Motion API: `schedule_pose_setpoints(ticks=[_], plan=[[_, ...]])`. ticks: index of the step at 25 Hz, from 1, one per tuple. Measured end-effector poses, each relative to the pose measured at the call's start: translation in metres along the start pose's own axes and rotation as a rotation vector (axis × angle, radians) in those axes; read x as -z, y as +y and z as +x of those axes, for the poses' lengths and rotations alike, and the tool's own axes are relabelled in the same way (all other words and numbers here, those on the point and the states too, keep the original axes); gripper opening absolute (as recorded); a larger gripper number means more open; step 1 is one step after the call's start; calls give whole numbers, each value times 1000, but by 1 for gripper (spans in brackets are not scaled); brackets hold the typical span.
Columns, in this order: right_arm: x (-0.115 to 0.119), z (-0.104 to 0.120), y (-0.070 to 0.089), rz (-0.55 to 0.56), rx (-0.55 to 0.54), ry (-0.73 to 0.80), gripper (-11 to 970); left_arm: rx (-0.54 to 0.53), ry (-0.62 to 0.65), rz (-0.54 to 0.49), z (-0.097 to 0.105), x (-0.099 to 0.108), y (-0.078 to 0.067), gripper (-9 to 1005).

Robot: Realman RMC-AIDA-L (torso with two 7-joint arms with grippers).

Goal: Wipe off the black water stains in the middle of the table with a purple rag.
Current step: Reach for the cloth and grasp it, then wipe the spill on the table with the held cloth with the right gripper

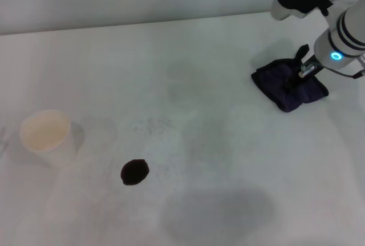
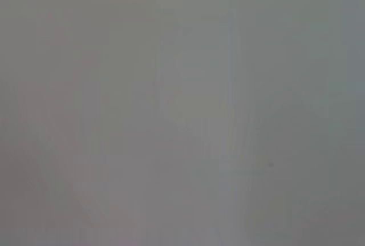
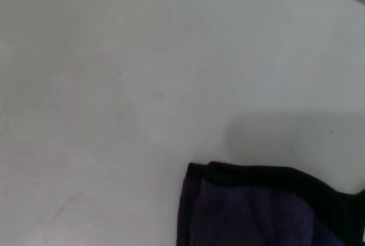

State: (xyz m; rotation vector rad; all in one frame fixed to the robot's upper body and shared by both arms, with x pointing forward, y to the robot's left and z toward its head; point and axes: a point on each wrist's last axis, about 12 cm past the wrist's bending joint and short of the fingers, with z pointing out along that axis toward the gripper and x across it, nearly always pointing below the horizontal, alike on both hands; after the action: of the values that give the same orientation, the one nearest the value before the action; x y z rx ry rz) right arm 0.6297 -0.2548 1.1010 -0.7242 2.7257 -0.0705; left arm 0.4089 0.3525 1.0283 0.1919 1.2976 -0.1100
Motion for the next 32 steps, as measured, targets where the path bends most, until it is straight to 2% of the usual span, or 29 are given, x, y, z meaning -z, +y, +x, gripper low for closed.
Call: schedule_pose_setpoints(ticks=[5,8,13,18,27,32], plan=[[-1,-4,2,3,8,10,365,-2,0,2,0,-3,0,892],[0,-7,2,8,20,6,272,-2,4,1,1,-4,1,893],[0,-9,9,23,82,15,248,-2,4,2,1,-6,1,887],[0,-9,18,19,128,35,75,-3,-3,2,1,-9,1,887],[18,-2,43,-40,204,-15,57,-5,-12,-2,0,-16,2,888],[21,10,71,-83,299,-23,58,-6,-12,0,0,-19,3,888]])
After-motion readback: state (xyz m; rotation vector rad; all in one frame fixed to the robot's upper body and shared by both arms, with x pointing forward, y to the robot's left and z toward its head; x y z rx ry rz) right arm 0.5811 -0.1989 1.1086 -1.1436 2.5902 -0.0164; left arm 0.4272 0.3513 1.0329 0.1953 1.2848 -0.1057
